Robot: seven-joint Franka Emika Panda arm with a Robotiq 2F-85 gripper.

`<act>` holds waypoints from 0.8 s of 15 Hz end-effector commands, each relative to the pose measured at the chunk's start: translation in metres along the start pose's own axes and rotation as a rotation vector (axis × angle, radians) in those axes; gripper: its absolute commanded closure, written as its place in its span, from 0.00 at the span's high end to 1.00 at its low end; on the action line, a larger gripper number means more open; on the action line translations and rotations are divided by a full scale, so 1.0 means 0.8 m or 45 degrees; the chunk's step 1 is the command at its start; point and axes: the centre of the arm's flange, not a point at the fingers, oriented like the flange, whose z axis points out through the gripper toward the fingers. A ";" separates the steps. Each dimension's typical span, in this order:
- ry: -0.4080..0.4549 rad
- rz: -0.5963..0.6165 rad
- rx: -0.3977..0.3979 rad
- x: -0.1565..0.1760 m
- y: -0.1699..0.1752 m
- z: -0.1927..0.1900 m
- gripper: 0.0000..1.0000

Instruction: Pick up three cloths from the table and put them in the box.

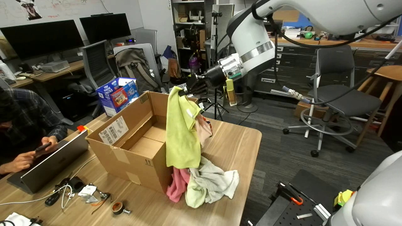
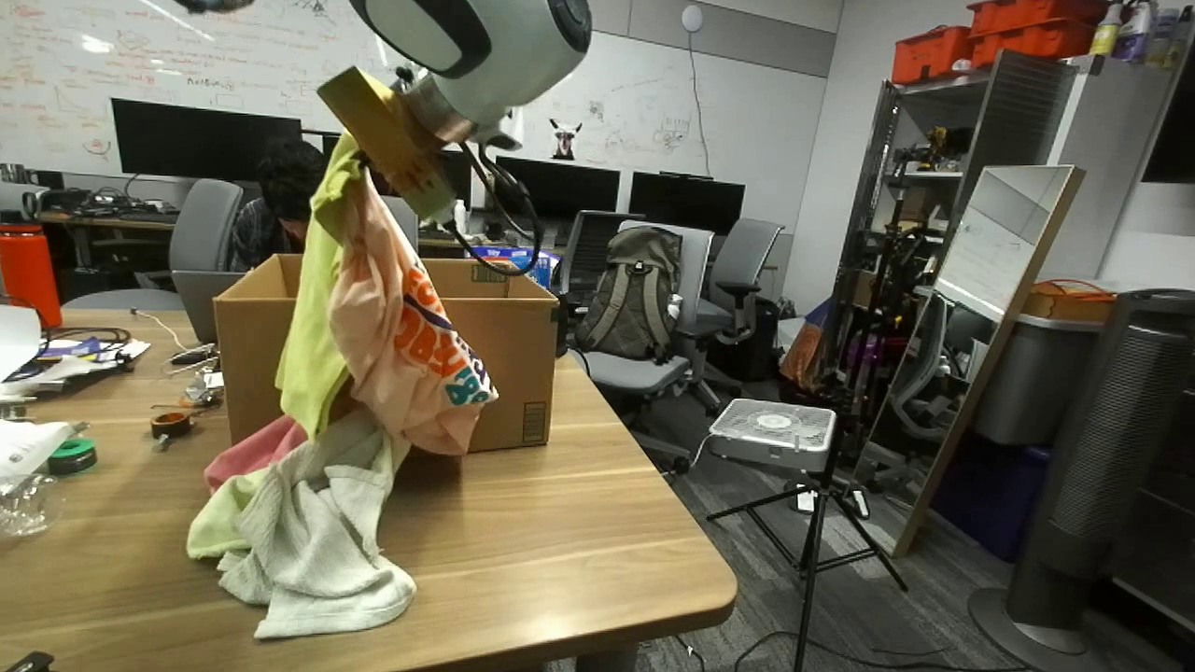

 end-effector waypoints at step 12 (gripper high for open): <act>0.195 -0.071 0.205 -0.001 -0.240 0.012 0.01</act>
